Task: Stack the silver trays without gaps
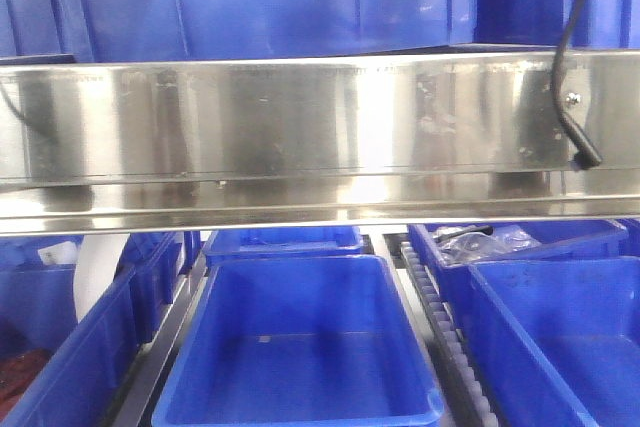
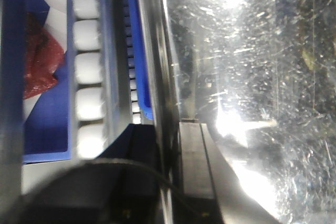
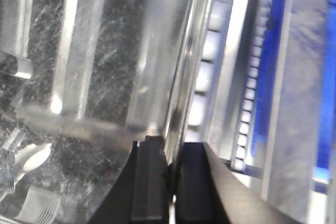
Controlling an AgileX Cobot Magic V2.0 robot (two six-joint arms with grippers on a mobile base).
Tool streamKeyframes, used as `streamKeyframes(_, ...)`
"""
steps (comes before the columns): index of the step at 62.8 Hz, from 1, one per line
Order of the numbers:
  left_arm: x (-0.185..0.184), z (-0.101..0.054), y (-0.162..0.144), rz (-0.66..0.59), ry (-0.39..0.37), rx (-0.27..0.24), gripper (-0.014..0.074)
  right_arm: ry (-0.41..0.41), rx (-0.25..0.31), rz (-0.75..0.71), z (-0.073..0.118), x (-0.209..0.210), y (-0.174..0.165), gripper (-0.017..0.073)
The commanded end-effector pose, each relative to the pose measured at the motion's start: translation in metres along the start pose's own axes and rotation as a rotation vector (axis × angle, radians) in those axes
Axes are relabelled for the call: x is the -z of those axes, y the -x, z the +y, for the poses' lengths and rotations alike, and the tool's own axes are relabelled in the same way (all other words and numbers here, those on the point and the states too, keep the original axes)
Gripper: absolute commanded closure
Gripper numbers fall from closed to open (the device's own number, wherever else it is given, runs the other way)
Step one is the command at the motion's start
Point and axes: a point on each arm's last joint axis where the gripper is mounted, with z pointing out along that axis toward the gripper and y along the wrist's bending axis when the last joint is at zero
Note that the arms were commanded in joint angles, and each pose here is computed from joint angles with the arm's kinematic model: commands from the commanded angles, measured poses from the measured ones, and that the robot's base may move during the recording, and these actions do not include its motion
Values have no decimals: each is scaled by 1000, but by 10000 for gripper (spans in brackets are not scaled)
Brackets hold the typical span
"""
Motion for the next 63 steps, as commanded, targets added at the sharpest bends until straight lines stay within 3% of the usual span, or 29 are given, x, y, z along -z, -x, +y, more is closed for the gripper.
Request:
streamKeyframes(1,39,0,-11,-25,-40,-39,634,61,16,-16,8,45,-10,504)
streamKeyframes(23,77,8,-20,-102,-90,-14,634,100,29,-65,14,73,-18,504)
streamKeyframes(43,75,7,-21,-89,-106,-11,634,88,27,-32,7,76,-35,504)
streamKeyframes(63,47,4,-36,30,-109,-12,634,85,27,-25,6,74,-36,504)
